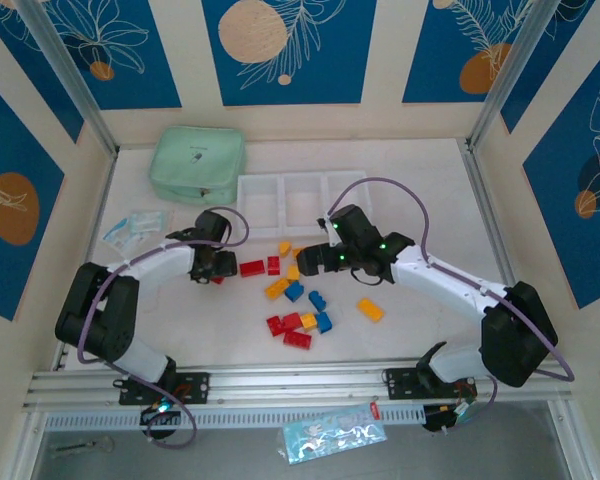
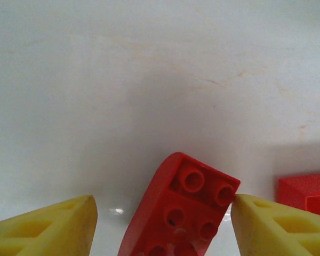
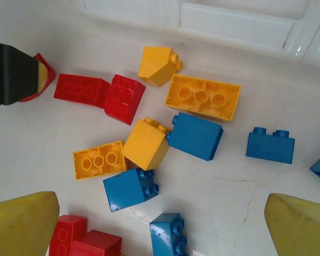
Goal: Sort the legos into containers by color
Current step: Pick up the lego from the center of the table.
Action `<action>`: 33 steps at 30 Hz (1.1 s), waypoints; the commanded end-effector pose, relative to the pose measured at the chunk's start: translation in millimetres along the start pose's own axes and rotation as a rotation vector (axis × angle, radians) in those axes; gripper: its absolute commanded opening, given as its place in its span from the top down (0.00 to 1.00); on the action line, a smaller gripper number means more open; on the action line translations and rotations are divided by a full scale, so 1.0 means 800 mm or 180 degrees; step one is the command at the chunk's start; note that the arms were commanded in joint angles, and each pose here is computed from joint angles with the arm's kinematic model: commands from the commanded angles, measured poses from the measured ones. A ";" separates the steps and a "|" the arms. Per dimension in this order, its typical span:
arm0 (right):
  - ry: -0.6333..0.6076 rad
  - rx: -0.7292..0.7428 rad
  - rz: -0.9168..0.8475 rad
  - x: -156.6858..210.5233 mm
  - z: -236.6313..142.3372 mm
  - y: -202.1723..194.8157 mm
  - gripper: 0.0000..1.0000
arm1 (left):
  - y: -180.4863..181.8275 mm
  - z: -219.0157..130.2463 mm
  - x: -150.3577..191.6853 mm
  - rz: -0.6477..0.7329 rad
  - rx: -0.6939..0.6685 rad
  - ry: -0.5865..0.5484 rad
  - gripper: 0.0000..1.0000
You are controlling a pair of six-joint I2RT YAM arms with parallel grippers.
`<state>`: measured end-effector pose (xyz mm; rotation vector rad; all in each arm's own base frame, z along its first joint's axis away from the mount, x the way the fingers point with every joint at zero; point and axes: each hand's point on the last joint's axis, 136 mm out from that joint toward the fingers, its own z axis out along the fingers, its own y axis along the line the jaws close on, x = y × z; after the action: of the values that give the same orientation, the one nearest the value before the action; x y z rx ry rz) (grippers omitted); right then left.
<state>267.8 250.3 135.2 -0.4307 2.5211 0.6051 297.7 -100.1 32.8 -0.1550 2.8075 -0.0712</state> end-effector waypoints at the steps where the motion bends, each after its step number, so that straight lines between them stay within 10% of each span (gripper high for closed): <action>1: -0.0058 -0.0026 -0.0079 -0.011 -0.004 0.007 0.01 | -0.017 0.005 0.011 -0.0022 0.0295 0.0141 0.30; 9: -0.0040 -0.0005 -0.0033 -0.004 0.000 0.001 0.01 | -0.005 0.010 0.028 -0.0011 0.0141 0.0289 0.33; 33: -0.0239 -0.0171 0.0272 -0.011 -0.030 -0.019 0.01 | 0.019 -0.038 0.028 -0.0117 -0.0003 -0.0032 0.84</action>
<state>275.2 227.2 145.1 -0.3277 2.4846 0.6437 268.3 -88.6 34.7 -0.1714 2.8243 -0.0629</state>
